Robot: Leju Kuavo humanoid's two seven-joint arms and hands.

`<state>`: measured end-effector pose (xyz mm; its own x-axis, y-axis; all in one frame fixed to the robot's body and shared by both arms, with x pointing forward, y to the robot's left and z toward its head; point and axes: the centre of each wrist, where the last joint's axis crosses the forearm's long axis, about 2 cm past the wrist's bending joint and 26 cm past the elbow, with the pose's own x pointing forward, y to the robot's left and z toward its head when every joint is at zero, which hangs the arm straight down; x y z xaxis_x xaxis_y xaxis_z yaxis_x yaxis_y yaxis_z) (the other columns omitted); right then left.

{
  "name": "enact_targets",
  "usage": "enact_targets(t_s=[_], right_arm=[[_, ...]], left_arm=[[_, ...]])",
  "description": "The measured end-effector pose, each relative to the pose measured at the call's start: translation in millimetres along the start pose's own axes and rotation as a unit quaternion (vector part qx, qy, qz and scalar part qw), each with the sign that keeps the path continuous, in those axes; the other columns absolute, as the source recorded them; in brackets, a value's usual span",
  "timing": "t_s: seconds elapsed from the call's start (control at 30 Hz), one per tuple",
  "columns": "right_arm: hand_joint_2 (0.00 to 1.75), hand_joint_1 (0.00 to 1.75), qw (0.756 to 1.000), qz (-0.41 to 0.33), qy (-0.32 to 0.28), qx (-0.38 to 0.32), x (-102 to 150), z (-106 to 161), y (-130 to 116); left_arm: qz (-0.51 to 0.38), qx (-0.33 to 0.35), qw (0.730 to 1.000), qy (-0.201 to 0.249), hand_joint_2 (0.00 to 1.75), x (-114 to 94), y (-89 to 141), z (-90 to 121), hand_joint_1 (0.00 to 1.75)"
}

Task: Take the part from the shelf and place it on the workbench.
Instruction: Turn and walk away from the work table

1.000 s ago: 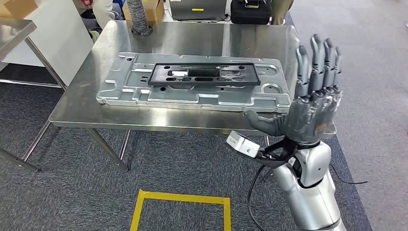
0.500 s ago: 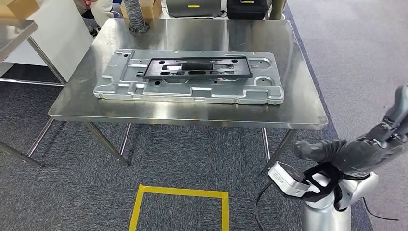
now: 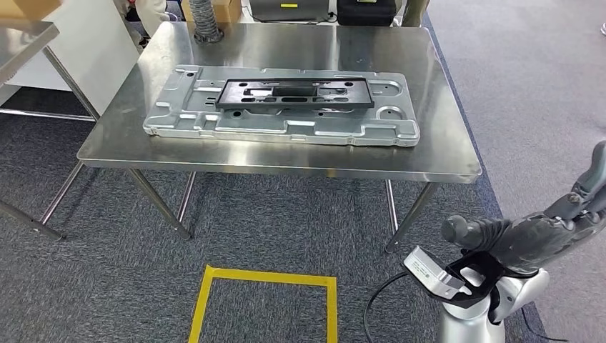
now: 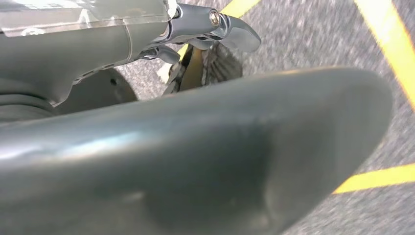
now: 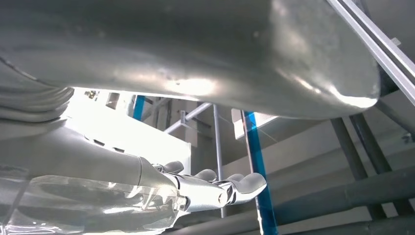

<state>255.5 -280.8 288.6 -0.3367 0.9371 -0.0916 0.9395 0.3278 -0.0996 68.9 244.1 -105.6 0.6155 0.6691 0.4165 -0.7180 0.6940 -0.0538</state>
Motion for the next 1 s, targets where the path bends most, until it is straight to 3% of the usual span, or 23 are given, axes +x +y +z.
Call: enact_targets(t_s=[1.0], right_arm=[[0.0,0.0,0.997,-0.004,0.042,0.059,7.0,35.8,-5.5]], left_arm=[[-0.002,-0.001,1.0,0.004,0.0,-0.9,0.4,0.3,0.0]])
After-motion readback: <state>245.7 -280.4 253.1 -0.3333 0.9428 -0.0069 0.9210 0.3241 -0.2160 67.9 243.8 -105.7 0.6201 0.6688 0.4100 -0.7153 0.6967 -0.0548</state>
